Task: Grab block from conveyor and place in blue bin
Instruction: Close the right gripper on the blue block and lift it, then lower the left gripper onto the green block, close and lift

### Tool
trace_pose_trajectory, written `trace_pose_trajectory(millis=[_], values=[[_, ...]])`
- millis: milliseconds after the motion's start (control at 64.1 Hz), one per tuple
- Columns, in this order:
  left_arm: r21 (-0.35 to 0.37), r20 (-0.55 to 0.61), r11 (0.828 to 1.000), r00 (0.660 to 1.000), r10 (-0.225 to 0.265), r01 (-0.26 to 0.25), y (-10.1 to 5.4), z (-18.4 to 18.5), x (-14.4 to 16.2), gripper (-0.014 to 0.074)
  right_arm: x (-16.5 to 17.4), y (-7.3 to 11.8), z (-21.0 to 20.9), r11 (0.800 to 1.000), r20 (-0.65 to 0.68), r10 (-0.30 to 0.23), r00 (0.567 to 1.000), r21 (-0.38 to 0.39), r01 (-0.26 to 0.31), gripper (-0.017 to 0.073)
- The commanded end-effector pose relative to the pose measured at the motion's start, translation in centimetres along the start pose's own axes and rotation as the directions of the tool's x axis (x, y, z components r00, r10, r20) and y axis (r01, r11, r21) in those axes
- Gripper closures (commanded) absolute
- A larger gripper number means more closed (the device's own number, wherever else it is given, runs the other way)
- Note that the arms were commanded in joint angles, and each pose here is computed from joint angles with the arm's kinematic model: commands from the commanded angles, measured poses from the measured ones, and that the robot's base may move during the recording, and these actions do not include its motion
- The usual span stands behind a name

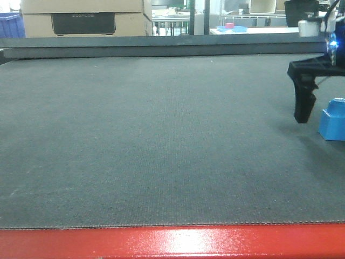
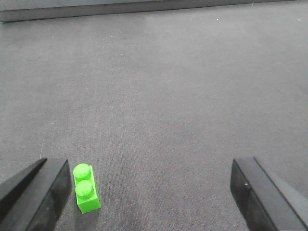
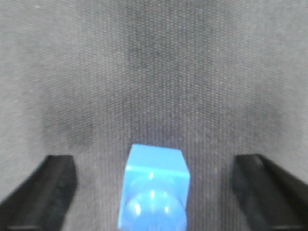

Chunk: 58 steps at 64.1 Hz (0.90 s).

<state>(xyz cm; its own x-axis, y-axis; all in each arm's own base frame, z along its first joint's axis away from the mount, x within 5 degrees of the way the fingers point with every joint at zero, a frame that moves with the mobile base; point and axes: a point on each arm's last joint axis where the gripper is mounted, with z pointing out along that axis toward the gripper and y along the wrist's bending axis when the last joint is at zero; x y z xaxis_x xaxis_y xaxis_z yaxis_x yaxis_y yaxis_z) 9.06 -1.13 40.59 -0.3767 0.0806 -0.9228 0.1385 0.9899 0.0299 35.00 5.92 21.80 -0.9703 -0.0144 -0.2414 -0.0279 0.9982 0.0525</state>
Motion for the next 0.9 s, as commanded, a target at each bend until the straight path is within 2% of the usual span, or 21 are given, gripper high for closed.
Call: trace_pose_trajectory(millis=[0, 62, 172, 250, 265, 390, 484, 530, 671, 764, 842, 889], values=[[0.005, 0.015, 1.000, 1.000, -0.005, 0.005, 0.0, -0.1, -0.3, 0.0014, -0.2, 0.0, 0.7, 1.000, -0.012, -0.002, 1.000, 0.006, 0.002, 0.0191], [0.005, 0.013, 1.000, 1.000, -0.005, 0.005, 0.0, -0.1, -0.2, 0.0014, -0.1, 0.0, 1.0, 1.000, -0.027, -0.002, 1.000, 0.008, 0.002, 0.0306], [0.007, -0.018, 1.000, 1.000, -0.008, 0.008, -0.1, 0.1, -0.2, 0.0014, -0.1, 0.0, 0.8, 1.000, -0.030, -0.002, 1.000, 0.008, 0.002, 0.0559], [0.004, -0.086, 0.997, 0.994, -0.072, 0.073, 0.0, 0.5, -0.5, 0.0015, 0.0, 0.0, 0.1, 1.000, -0.012, -0.002, 1.000, 0.006, 0.002, 0.0710], [0.004, -0.100, 0.997, 0.992, -0.072, 0.073, 0.0, 0.6, -0.6, 0.0015, 0.0, 0.0, -0.1, 1.000, -0.007, -0.002, 1.000, 0.005, 0.002, 0.0729], [-0.006, -0.213, 0.998, 0.975, -0.067, 0.067, 0.2, 2.2, -1.9, 0.0015, 0.1, 0.0, -2.0, 1.000, 0.044, -0.003, 0.999, -0.002, 0.003, 0.0713], [-0.046, -0.276, 0.998, 0.960, -0.052, 0.041, 0.7, 3.8, -3.0, 0.0015, 0.7, 0.4, -4.0, 1.000, 0.097, -0.017, 0.995, -0.012, 0.018, 0.0713], [-0.072, -0.313, 0.997, 0.948, -0.062, 0.041, 1.0, 4.8, -3.4, 0.0015, 1.2, 0.6, -5.0, 0.999, 0.130, -0.027, 0.991, -0.019, 0.029, 0.0713], [-0.138, -0.475, 0.989, 0.872, -0.114, 0.055, 2.5, 9.1, -3.3, 0.0015, 3.9, 1.7, -7.7, 0.995, 0.233, -0.083, 0.969, -0.041, 0.095, 0.0713], [-0.147, -0.536, 0.989, 0.838, -0.099, 0.022, 3.6, 11.8, -2.8, 0.0015, 5.7, 2.1, -8.7, 0.991, 0.271, -0.105, 0.957, -0.053, 0.123, 0.0713], [-0.165, -0.569, 0.986, 0.815, -0.110, 0.017, 4.7, 13.9, -2.2, 0.0015, 7.3, 2.3, -9.5, 0.988, 0.293, -0.120, 0.948, -0.061, 0.144, 0.0713], [-0.192, -0.584, 0.981, 0.800, -0.137, 0.028, 5.7, 15.2, -1.7, 0.0015, 8.0, 2.4, -9.7, 0.986, 0.300, -0.130, 0.945, -0.064, 0.156, 0.0713]])
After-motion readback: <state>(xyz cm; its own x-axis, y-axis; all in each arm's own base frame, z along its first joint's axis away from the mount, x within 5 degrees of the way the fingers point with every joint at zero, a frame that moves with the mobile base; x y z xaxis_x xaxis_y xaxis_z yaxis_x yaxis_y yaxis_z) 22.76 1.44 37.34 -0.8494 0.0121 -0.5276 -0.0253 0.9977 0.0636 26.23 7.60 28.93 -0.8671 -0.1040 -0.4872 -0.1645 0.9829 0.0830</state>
